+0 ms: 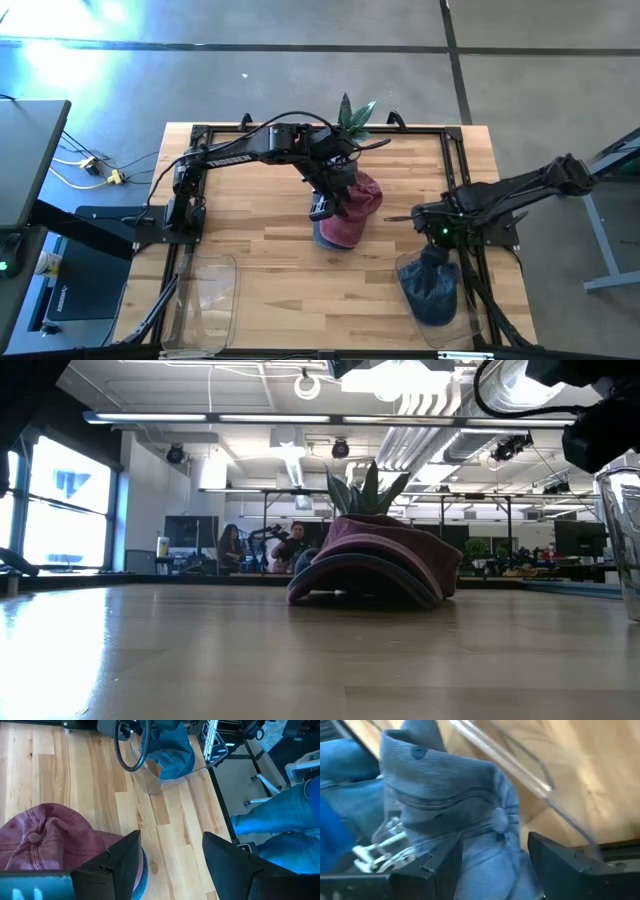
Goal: Pick & Place hat
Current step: Put the blue cap into the right transparent bin
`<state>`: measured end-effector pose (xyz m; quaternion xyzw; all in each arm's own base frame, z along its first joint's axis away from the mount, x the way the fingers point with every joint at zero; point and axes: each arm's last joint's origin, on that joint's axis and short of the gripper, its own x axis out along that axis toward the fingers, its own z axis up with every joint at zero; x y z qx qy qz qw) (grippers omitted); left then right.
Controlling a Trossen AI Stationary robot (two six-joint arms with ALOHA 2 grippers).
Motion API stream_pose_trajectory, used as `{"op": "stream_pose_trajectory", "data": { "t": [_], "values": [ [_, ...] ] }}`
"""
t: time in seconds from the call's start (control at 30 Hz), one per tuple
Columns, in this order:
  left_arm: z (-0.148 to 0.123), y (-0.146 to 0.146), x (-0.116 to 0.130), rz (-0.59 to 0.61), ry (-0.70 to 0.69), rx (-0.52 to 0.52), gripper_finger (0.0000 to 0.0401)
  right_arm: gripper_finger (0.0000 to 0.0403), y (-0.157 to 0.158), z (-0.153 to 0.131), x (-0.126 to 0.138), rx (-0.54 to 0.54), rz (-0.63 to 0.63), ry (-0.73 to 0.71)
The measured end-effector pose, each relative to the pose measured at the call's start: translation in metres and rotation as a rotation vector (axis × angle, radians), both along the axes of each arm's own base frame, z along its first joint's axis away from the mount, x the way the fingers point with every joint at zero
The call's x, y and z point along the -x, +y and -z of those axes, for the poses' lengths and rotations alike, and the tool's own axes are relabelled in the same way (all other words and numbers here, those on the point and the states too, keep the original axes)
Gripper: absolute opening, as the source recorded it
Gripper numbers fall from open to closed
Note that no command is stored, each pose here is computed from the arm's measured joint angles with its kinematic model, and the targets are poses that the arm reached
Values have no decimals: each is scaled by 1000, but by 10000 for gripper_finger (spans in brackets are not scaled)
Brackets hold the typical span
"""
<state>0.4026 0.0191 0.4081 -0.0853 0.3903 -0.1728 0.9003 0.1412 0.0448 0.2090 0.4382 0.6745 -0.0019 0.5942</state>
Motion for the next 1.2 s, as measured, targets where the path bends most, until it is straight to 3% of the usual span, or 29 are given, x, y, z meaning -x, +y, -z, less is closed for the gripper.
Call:
{"op": "stream_pose_trajectory", "data": {
  "t": [0.17,0.47,0.7,0.8,0.87,1.0,1.2],
  "values": [
    [0,0,0,4,-2,-4,208,172,1,2,-8,-108,-23,-98],
    [0,0,0,4,-2,-4,208,11,7,-13,-20,-284,-193,-413],
    [0,0,0,4,-1,-3,208,17,6,-49,-5,-258,-324,-750],
    [0,0,0,5,-1,-1,208,8,2,-50,6,-186,-293,-768],
    [0,0,0,6,-1,-1,208,13,0,-46,14,-144,-268,-698],
    [0,0,0,6,-1,-1,208,74,-3,-37,24,-121,-279,-567],
    [0,0,0,6,-3,-1,208,172,-5,-44,24,-147,-304,-622]
  ]
}}
